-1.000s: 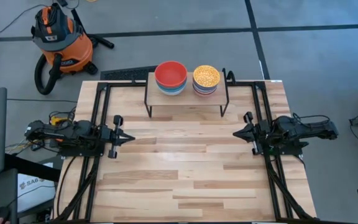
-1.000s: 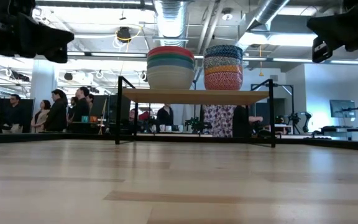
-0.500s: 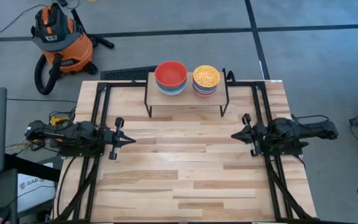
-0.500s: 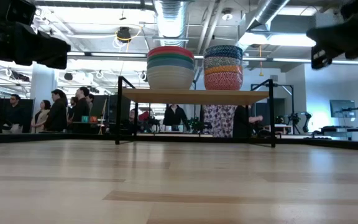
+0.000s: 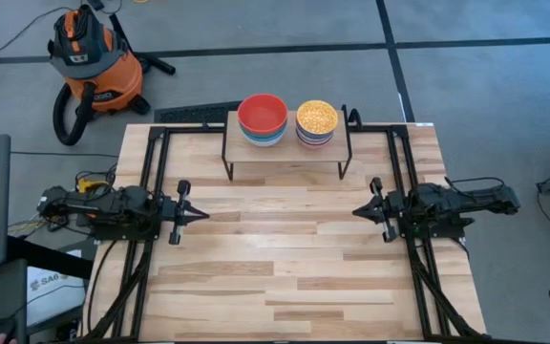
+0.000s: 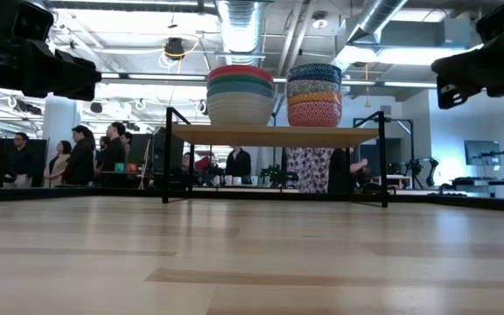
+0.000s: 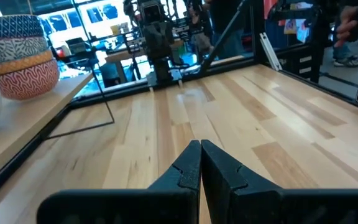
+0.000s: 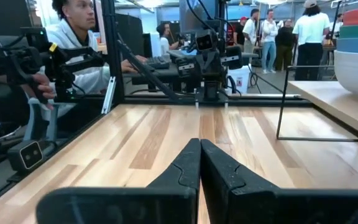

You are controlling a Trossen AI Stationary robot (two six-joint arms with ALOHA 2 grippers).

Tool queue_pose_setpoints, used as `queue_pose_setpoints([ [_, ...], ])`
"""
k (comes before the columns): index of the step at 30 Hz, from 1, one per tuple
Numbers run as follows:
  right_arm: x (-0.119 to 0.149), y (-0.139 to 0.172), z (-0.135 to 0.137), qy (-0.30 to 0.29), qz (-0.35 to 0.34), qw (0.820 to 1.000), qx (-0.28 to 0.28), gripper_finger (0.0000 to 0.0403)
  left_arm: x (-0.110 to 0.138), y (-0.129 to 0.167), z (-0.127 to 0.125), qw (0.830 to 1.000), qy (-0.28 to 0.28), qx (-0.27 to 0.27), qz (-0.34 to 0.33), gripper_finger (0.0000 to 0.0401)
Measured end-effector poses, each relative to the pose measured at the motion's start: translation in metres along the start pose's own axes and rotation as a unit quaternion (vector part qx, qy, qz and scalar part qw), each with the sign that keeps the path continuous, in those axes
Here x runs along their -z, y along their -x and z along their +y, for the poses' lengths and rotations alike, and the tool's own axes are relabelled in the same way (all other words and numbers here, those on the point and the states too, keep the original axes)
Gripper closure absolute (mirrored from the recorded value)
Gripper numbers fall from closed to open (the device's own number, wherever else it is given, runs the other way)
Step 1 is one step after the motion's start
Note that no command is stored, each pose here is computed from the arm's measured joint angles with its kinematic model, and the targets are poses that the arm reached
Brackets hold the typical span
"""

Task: Place and stack bowls onto a shelf
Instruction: Return to Home Position

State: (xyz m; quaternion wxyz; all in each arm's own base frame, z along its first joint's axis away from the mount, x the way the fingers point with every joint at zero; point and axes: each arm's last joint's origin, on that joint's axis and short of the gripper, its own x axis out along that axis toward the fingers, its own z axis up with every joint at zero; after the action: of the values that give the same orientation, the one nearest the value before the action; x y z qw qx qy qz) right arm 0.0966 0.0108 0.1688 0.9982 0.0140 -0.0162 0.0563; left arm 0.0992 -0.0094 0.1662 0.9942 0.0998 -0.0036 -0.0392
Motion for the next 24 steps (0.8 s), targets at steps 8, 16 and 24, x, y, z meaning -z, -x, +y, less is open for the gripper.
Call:
queue_pose_setpoints([
  [8, 0.0008, 0.0, -0.0003, 0.0, 0.003, 1.0, 0.002, 0.0368, 0.0005, -0.0001, 0.0, 1.0, 0.019, 0.004, 0.001, 0.0401],
  [16, 0.0013, -0.0001, -0.0002, 0.0, 0.005, 1.0, 0.001, 0.0368, 0.0005, -0.0001, 0.0, 1.0, 0.019, 0.004, 0.001, 0.0401],
  [24, 0.0017, -0.0001, -0.0003, 0.0, 0.007, 1.0, 0.002, 0.0368, 0.0006, -0.0001, -0.0001, 1.0, 0.019, 0.004, 0.001, 0.0401],
])
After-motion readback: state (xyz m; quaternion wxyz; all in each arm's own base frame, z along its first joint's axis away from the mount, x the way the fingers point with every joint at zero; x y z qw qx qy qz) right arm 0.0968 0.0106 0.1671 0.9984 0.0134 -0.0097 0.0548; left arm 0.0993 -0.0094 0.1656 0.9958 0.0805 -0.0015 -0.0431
